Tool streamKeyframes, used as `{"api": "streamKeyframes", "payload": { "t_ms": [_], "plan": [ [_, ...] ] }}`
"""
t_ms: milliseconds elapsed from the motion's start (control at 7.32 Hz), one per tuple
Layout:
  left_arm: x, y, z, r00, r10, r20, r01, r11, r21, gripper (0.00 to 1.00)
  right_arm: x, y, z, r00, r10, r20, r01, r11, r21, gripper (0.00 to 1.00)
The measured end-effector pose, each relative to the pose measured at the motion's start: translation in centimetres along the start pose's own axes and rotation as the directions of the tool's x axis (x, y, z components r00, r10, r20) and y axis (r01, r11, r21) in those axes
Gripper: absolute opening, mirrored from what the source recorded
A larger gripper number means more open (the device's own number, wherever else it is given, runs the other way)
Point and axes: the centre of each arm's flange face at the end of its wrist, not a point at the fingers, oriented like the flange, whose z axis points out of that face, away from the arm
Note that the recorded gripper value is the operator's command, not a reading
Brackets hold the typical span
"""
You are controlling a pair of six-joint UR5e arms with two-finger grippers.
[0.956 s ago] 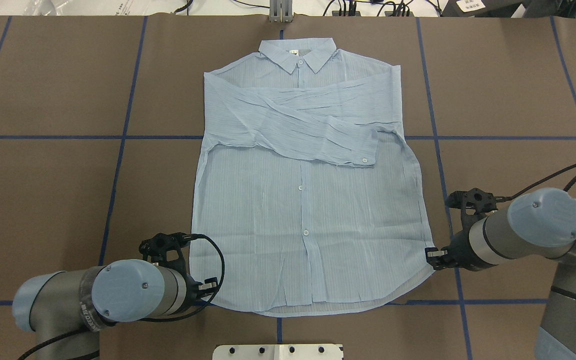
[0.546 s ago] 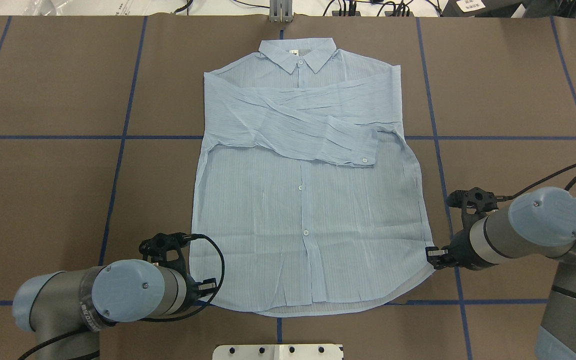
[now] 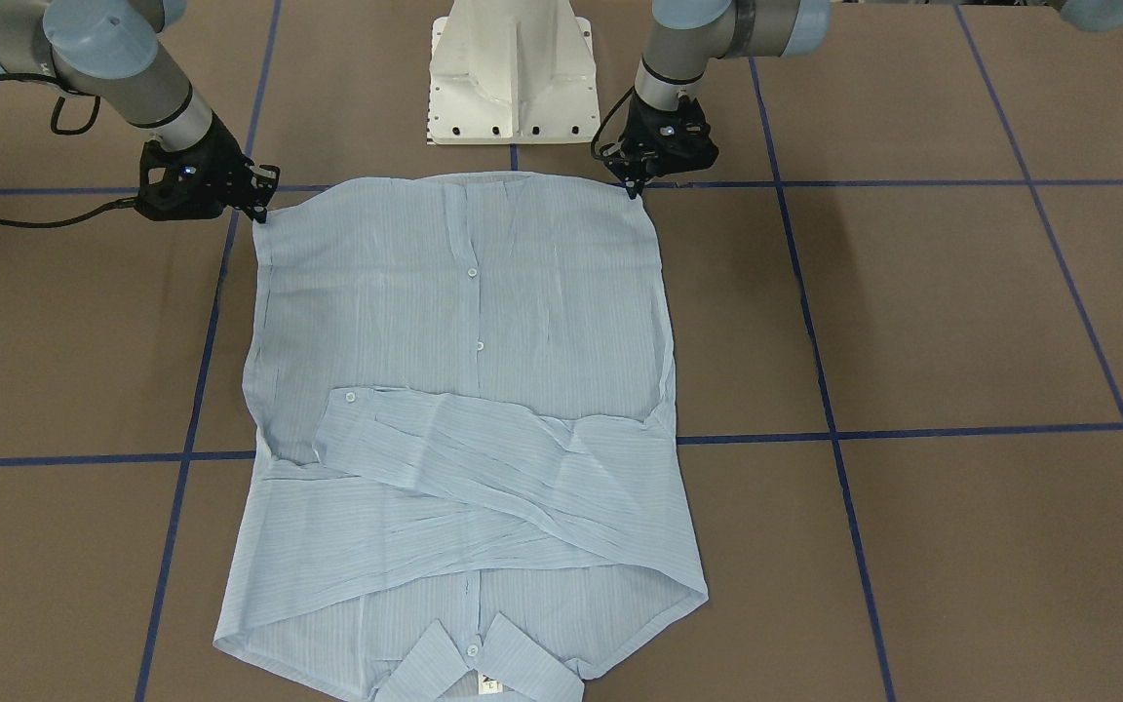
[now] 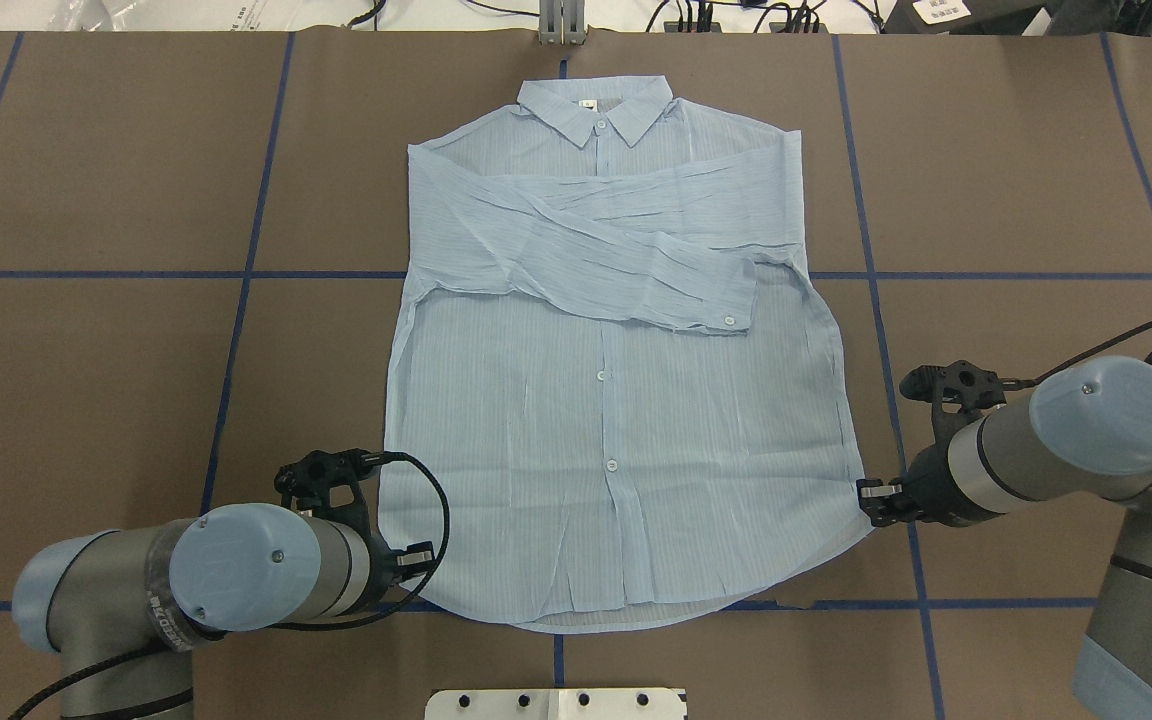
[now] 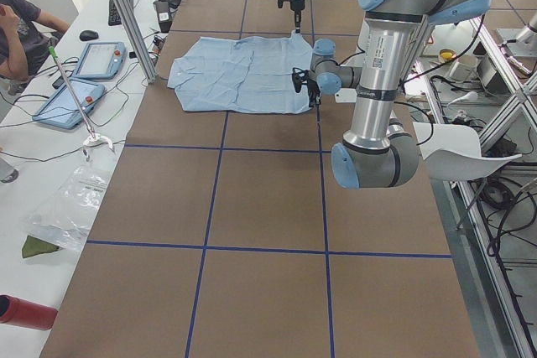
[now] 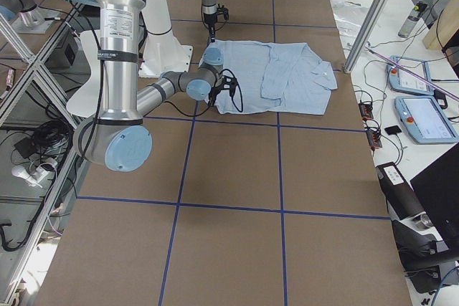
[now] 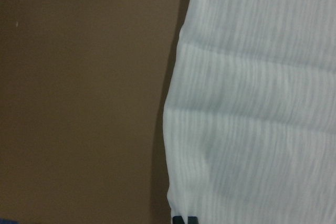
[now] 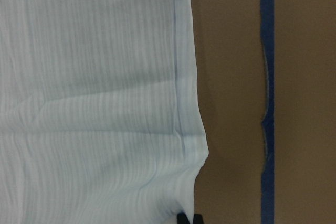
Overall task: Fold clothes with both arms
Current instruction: 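Grasp the hem corners with both grippers and begin lifting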
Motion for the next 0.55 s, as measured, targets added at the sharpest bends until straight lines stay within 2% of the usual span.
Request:
{"api": "streamKeyframes", "payload": {
  "t_ms": [546],
  "plan": [
    [-0.5, -3.2, -1.5, 0.995, 0.105, -0.004, -0.104, 0.994, 0.044, 0.0, 0.1, -1.4, -1.4, 0.999, 0.016, 0.028, -0.016, 1.0, -0.001, 0.0]
  ]
}}
